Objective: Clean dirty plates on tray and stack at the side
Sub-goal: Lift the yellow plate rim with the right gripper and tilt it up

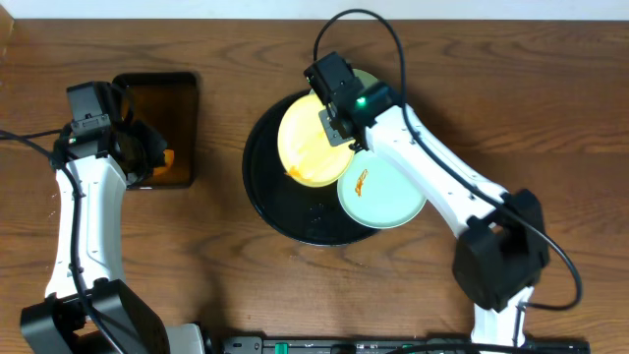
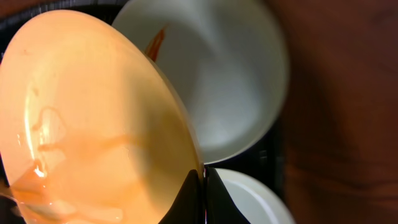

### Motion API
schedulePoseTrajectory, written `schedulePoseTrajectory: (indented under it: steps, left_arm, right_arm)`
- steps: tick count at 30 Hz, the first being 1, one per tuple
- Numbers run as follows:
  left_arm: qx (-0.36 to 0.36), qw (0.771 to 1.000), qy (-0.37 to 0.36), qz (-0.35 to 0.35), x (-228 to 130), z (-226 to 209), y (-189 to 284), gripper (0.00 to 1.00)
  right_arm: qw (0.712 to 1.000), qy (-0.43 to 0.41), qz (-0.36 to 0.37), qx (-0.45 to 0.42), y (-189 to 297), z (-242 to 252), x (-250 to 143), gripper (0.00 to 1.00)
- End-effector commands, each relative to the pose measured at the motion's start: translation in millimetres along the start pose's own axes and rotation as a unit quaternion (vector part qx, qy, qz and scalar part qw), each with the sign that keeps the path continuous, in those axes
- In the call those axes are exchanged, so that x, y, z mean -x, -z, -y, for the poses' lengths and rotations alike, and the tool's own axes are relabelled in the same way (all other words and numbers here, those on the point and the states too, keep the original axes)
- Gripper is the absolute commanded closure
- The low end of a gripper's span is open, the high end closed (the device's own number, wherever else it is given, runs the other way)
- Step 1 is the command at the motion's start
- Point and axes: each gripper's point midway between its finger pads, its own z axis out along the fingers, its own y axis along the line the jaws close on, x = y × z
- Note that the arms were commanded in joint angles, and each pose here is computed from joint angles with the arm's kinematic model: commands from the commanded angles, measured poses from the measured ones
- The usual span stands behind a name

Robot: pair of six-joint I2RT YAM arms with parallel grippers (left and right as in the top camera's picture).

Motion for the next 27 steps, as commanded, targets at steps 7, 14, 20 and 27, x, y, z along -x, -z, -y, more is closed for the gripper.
schedulePoseTrajectory:
  steps: [7,14,20,27]
  left_arm:
    - [0.000,1.000,-0.002,0.004,2.6,-0.2,1.3,0.91]
    - [0.000,1.000,-0.002,0.004,2.6,-0.2,1.3,0.90]
    - [0.000,1.000,-0.002,0.004,2.6,-0.2,1.3,0.91]
    - [0.000,1.000,-0.002,0.004,2.6,-0.2,1.3,0.91]
  right_arm:
    - [0.983,0.115,0.093,-0.105,67.0,25.8,37.6,0.98]
    - [0.959,0.172,0.123,-0.187,89.3,20.7,48.2,0.98]
    - [0.953,0.182,0.148,-0.192,102.5,-1.7,50.7,0.98]
    - [0.952,0.193,0.154,-0.180,106.1,-16.7,48.0,0.98]
